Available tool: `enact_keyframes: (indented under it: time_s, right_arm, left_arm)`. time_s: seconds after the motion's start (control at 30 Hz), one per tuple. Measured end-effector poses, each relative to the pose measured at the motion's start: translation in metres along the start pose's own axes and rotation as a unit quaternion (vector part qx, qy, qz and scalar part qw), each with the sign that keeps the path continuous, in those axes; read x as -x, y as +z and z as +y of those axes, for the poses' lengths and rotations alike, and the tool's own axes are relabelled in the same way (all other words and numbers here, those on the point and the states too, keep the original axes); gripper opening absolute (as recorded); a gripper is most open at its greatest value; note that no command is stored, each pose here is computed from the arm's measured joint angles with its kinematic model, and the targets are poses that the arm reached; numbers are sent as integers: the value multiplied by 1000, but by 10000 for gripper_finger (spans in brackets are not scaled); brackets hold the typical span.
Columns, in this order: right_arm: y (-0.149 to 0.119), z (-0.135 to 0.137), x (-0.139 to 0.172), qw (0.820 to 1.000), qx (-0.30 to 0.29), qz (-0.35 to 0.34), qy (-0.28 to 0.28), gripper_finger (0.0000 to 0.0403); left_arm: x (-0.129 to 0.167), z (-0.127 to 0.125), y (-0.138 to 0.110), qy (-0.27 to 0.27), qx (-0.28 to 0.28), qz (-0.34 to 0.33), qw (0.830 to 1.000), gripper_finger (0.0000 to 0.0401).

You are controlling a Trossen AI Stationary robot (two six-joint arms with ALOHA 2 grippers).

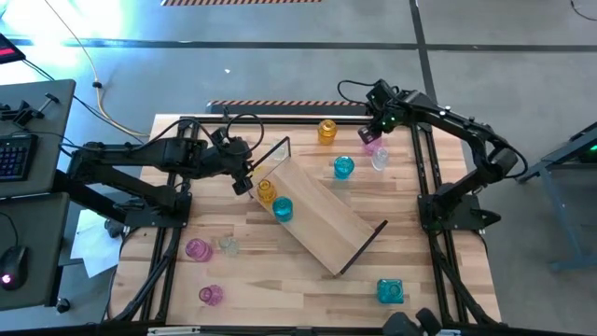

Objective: Sort vases onto shelf
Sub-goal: Put the top right pink crystal vase on the shelf

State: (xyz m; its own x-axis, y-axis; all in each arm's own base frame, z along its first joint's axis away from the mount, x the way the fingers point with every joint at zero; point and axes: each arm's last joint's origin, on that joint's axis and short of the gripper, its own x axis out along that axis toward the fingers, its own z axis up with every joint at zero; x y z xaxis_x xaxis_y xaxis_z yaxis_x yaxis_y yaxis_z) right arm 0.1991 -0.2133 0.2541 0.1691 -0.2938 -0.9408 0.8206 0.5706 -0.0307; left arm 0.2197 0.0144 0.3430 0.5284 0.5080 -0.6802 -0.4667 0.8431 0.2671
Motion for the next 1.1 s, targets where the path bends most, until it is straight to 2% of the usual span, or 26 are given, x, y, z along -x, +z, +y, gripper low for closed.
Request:
enact_keyframes:
  time_s: [0.3,0.5,0.7,0.9,1.1]
  right_arm:
    - [0,0,-1,1000,24,-1,-5,12]
    - [0,0,-1,1000,21,0,-10,23]
    - [-2,6,1,999,36,-3,-13,5]
    - [-8,18,13,998,53,-17,-25,6]
    - [-17,25,31,998,59,-35,-5,1]
  left_arm:
    - [0,0,0,0,0,0,1000,104]
    - [0,0,0,0,0,0,1000,104]
    - [0,0,0,0,0,0,1000,104]
    - [0,0,-1,1,10,4,1000,104]
    - [0,0,-3,-6,19,15,1000,104]
